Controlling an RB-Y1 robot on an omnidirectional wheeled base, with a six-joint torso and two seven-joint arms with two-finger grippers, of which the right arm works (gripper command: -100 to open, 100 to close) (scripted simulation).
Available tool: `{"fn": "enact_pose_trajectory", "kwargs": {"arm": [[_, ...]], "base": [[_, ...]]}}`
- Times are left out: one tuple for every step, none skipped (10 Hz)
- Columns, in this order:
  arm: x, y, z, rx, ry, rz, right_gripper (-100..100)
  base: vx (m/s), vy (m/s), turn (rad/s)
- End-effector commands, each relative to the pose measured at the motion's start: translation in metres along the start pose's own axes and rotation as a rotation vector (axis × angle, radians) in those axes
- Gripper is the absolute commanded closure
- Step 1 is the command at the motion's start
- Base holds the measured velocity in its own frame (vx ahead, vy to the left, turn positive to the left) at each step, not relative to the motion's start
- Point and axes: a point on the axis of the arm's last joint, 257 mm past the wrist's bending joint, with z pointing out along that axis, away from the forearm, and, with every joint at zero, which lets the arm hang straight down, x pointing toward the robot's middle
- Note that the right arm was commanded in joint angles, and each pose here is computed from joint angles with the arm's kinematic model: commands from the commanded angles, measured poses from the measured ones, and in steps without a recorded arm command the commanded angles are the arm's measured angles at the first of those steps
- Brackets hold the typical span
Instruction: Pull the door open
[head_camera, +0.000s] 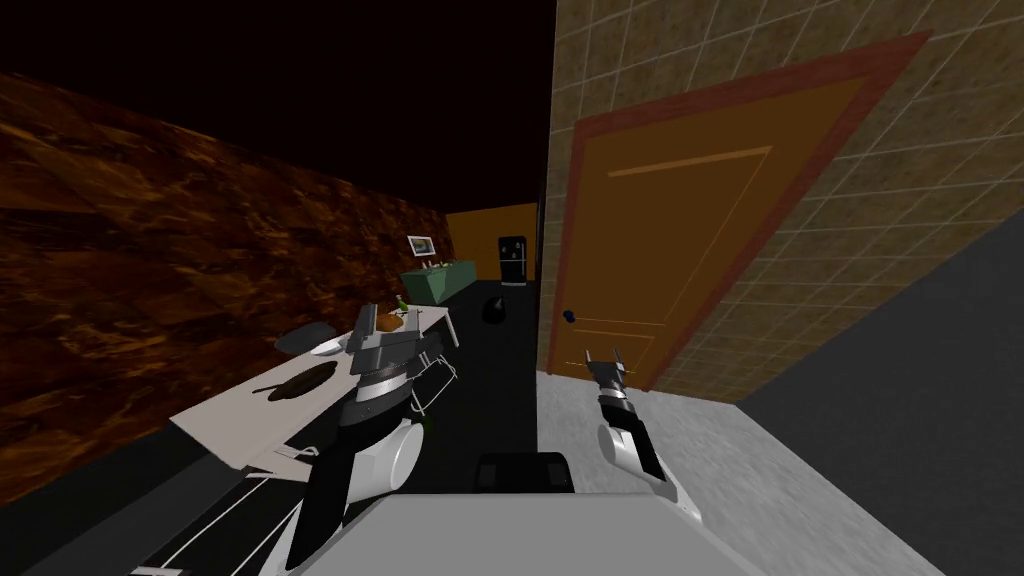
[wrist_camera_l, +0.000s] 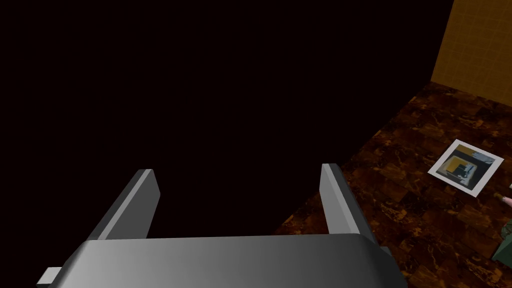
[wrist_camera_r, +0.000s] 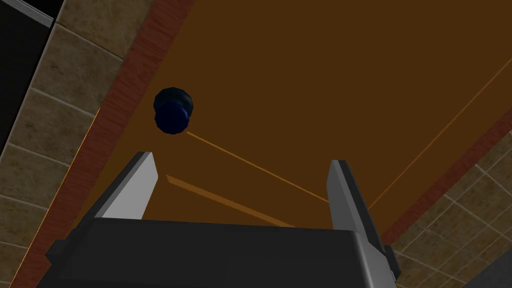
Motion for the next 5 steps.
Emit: {"fn": "enact_pose_trajectory", "kwargs": {"arm": [[-0.011,0.0,-0.0018,-0.008,-0.025,0.046,-100],[-0.019,-0.001,-0.0026,-0.013,-0.041,0.072,-100],[-0.027,-0.001,-0.0036,-0.019,-0.057,0.098,-100],[-0.034,-0.002,-0.0047,-0.025,-0.072,0.123,-100],[-0.041,-0.003,-0.0059,-0.032,-0.087,0.147,-100]], "base": [[0.061,-0.084,0.195],[0.05,-0.094,0.211],[0.037,-0.094,0.177],[0.04,-0.092,0.199],[0.051,-0.089,0.207]]}}
